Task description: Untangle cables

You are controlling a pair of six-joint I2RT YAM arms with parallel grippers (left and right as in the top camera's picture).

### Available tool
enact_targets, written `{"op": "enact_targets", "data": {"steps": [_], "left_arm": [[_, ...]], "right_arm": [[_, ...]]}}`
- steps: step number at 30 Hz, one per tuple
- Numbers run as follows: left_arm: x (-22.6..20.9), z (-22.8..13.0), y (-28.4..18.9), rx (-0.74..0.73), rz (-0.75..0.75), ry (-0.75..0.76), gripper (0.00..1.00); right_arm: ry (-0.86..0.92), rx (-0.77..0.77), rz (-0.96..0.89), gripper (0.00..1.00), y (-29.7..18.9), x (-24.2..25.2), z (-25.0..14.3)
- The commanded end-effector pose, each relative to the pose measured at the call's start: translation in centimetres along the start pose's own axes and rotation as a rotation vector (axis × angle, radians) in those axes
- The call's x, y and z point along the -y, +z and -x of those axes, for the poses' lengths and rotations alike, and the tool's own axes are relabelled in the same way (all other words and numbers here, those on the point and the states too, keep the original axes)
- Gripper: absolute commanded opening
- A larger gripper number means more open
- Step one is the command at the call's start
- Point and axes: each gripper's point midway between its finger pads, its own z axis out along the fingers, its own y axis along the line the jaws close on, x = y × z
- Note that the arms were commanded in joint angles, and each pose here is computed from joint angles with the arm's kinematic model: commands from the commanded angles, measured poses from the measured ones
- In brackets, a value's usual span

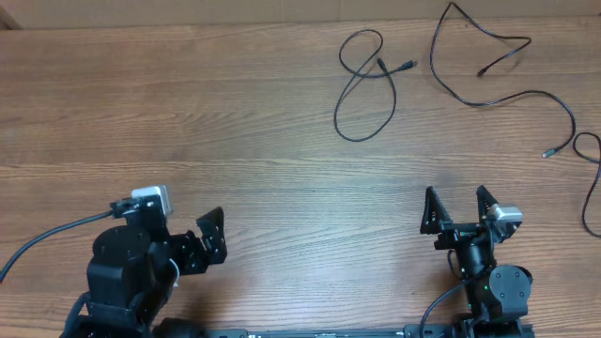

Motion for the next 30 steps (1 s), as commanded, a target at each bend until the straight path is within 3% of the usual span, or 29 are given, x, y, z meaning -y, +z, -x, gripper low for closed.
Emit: {"op": "enact_targets", "data": {"steps": [1,11,19,30], "left_arm": [[-0.1,-0.8,0.2,-0.035,0.001,0.002,1.0],[-0.4,-1.3,-0.6,-0.029,0.004,-0.002,1.0],[-1.8,-0.3,-3.8,0.145,0.028,-0.057,0.99],[-1.5,-0.8,-9.3,0.403,-0.052,-0.045,1.0]], "right_arm": [[0.002,0.005,0.003,1.0,0.0,0.0,-0.1],[0.002,0.005,0.003,1.0,0.0,0.0,-0.1],[0.002,0.005,0.003,1.0,0.0,0.0,-0.1],[0.002,0.005,0.003,1.0,0.0,0.0,-0.1]]}}
